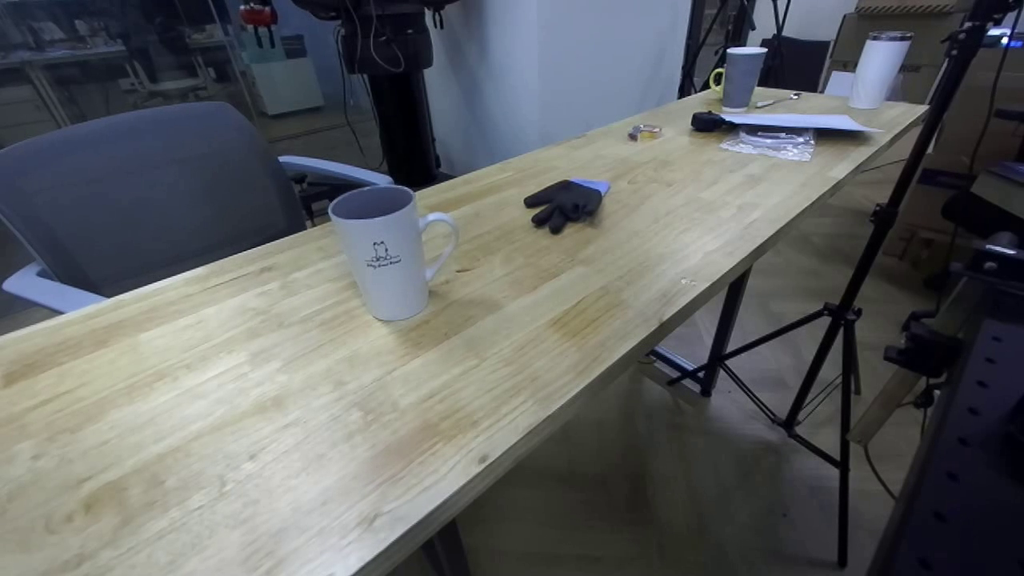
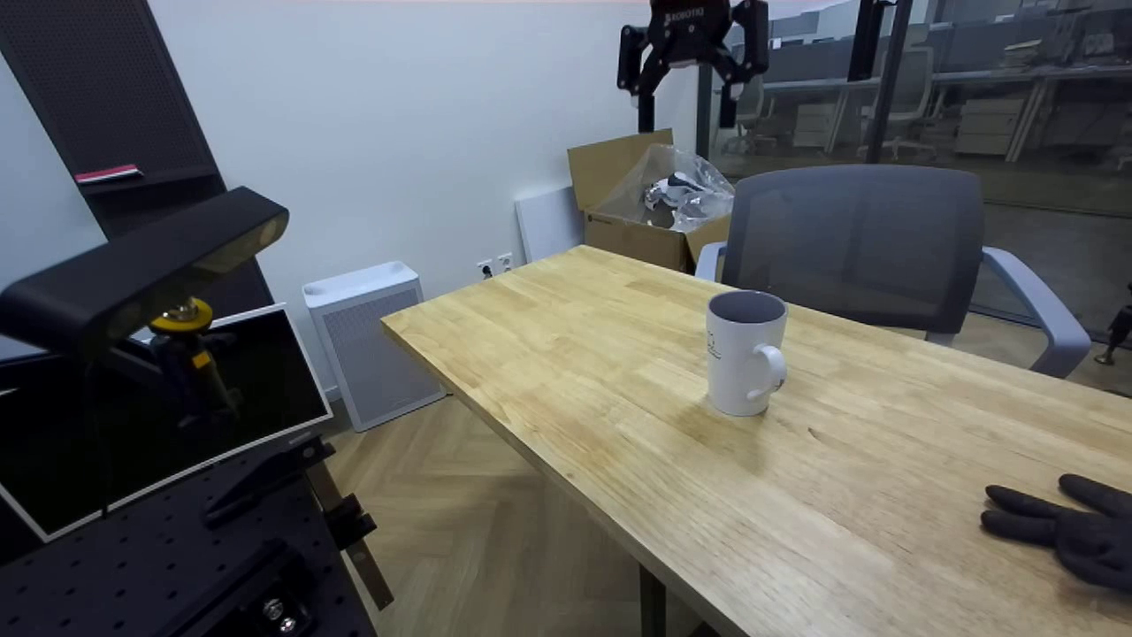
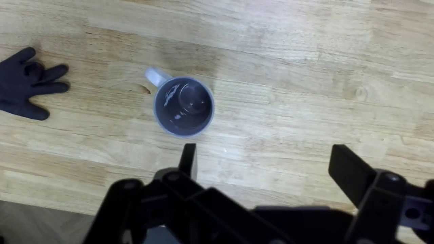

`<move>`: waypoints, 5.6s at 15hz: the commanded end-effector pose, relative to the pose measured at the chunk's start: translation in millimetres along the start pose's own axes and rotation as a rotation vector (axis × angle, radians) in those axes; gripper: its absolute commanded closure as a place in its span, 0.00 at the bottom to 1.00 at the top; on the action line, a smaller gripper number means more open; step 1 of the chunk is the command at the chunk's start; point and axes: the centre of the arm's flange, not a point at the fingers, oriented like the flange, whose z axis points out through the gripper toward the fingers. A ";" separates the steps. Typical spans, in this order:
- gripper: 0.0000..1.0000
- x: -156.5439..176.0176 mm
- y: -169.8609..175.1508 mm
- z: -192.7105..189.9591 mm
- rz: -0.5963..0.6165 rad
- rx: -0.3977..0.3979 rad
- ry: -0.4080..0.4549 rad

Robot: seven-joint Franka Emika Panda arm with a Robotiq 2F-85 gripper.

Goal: Move the mug to the right

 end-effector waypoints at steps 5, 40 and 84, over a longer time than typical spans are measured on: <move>0.00 17.9 -4.2 19.0 0.014 0.008 0.028; 0.00 6.7 46.8 126.1 0.079 0.021 0.104; 0.75 8.0 41.0 203.7 0.065 0.017 -0.006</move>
